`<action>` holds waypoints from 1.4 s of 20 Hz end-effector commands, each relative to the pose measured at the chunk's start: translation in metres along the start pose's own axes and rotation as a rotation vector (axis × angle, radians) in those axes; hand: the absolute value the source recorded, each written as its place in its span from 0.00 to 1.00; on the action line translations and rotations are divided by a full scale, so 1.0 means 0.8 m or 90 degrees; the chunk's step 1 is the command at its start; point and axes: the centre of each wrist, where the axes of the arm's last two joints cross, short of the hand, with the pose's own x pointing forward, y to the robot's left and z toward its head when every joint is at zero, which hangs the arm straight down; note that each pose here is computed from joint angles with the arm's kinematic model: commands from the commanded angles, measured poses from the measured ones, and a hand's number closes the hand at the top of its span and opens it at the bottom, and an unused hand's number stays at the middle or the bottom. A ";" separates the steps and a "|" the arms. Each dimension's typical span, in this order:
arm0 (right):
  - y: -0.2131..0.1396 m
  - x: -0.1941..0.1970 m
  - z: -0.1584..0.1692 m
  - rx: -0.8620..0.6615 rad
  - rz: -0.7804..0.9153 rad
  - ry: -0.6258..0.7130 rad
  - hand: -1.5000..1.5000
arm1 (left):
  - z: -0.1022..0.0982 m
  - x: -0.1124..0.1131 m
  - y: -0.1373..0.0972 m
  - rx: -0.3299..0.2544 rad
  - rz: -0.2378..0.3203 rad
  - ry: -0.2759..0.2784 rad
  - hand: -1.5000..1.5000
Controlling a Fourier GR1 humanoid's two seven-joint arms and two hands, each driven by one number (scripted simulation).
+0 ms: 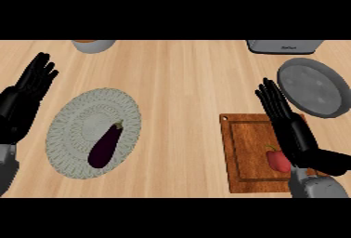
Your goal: Pick the bell pepper from the cutting board and place it in the pan
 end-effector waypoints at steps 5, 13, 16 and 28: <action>-0.146 0.018 0.021 -0.195 0.221 0.226 0.00 | 0.017 -0.028 -0.027 -0.053 -0.044 0.046 0.50; -0.157 -0.028 0.091 -0.367 0.560 0.262 0.00 | 0.032 -0.043 -0.082 -0.095 -0.024 0.084 0.50; -0.146 -0.023 0.113 -0.314 0.551 0.319 0.00 | 0.029 -0.052 -0.100 -0.091 -0.020 0.105 0.50; -0.114 0.047 0.039 -0.041 0.798 0.657 0.00 | 0.020 -0.042 -0.113 -0.113 -0.024 0.089 0.50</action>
